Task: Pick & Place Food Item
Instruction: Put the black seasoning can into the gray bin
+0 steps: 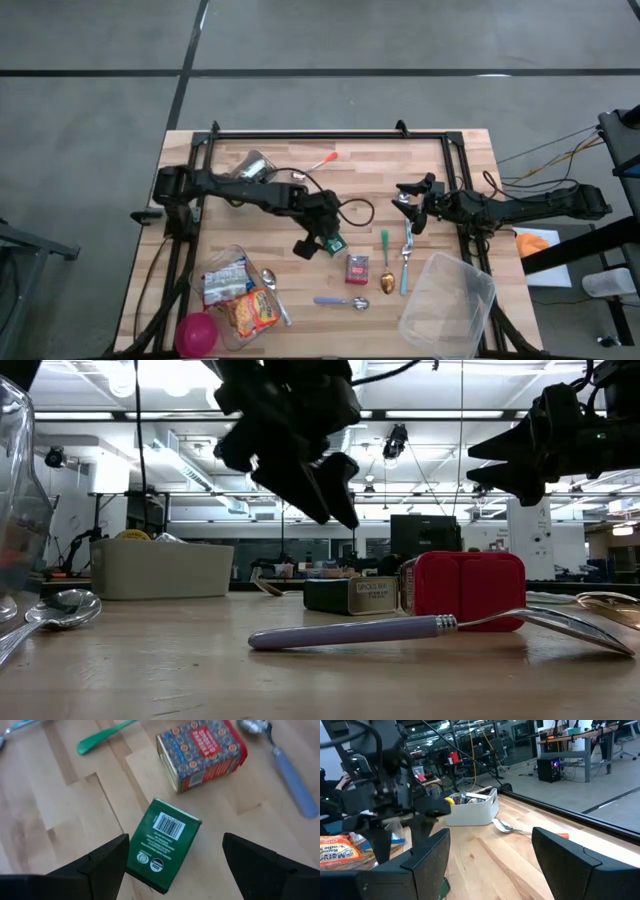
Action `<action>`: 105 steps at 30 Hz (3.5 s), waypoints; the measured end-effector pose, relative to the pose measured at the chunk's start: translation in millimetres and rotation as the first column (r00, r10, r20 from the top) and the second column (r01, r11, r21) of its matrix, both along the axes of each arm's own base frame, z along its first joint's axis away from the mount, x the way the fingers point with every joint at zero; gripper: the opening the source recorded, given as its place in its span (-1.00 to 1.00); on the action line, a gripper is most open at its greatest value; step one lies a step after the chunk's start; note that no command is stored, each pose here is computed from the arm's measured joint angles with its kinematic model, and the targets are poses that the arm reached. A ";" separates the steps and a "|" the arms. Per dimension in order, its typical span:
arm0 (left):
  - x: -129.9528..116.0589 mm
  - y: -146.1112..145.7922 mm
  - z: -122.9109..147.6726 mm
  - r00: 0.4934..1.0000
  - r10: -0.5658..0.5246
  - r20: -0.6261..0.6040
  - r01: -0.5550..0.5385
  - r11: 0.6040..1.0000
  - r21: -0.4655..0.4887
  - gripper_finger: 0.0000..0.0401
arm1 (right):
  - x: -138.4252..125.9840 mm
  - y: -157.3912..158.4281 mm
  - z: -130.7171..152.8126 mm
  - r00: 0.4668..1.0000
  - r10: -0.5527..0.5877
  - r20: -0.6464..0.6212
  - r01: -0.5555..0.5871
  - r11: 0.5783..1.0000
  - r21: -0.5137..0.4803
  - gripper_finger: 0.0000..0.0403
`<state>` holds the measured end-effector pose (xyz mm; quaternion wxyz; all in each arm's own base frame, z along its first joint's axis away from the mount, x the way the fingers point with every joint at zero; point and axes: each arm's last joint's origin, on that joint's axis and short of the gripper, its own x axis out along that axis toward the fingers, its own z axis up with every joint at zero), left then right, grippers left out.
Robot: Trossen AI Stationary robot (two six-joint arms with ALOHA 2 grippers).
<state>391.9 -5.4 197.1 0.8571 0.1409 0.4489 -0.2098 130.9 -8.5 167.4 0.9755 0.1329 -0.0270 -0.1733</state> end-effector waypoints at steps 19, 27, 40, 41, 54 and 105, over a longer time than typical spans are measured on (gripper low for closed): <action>14.9 3.2 -52.3 0.992 -0.118 -0.055 0.121 0.991 0.058 0.60 | 0.0 0.0 -0.2 1.000 0.000 -0.001 0.000 1.000 0.000 0.37; 16.5 13.5 -56.2 0.996 -0.055 -0.066 0.058 0.997 0.050 0.60 | 0.0 0.1 -0.1 1.000 0.000 -0.001 0.000 1.000 0.000 0.37; 1.7 25.0 -55.4 0.906 0.337 -0.257 -0.331 0.941 0.069 0.60 | 0.0 0.1 -0.1 1.000 0.000 -0.001 0.000 1.000 0.000 0.37; 0.6 25.4 -55.6 0.891 0.367 -0.269 -0.360 0.930 0.075 0.60 | 0.0 0.0 -0.2 1.000 0.000 -0.001 0.000 1.000 0.000 0.37; -11.7 27.1 -46.7 0.621 0.687 -0.378 -0.721 0.690 0.069 0.60 | 0.0 0.0 -0.2 1.000 0.000 -0.001 0.000 1.000 0.000 0.37; -48.4 29.1 -36.4 0.939 0.269 -0.213 -0.237 0.958 0.162 0.60 | 0.0 0.0 -0.1 1.000 0.000 0.000 0.000 1.000 0.000 0.37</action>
